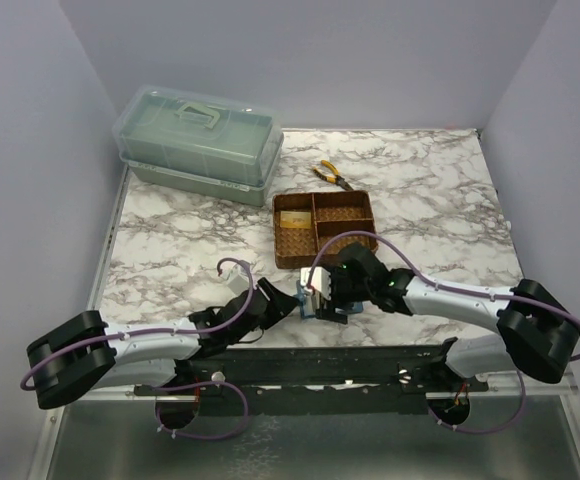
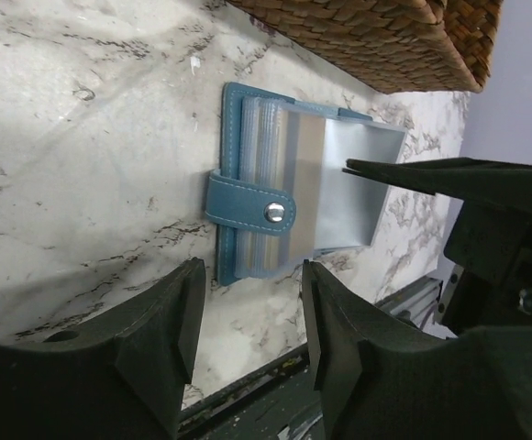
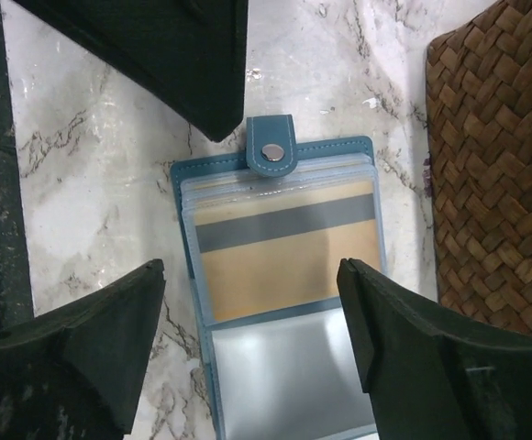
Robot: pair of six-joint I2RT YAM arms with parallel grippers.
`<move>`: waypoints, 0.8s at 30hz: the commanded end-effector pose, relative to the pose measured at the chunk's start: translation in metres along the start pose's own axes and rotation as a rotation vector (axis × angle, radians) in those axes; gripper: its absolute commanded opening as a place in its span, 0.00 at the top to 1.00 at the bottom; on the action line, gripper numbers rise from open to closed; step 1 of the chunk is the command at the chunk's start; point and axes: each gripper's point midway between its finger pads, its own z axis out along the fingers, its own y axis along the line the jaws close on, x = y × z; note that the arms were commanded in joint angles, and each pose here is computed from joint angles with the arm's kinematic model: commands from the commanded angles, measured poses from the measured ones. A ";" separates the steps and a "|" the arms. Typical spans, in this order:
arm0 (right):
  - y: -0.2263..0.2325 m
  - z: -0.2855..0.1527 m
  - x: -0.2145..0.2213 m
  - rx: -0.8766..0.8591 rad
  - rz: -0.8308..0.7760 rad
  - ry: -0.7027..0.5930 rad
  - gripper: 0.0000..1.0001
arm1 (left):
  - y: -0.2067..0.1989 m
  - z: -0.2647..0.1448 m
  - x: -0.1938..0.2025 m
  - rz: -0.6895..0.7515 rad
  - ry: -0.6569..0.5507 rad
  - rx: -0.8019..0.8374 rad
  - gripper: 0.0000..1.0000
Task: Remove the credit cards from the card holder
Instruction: Remove the credit card from the card holder.
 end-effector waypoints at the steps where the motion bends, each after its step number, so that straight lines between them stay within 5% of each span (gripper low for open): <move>1: -0.008 0.007 -0.002 0.018 0.067 0.007 0.15 | -0.025 -0.006 0.001 -0.011 0.015 0.153 0.48; 9: 0.000 -0.012 -0.004 -0.104 0.257 -0.079 0.20 | -0.055 -0.005 0.000 0.009 0.022 0.234 0.49; 24: -0.010 -0.025 0.026 -0.072 0.388 -0.021 0.36 | -0.002 0.022 0.002 0.158 0.024 -0.088 0.36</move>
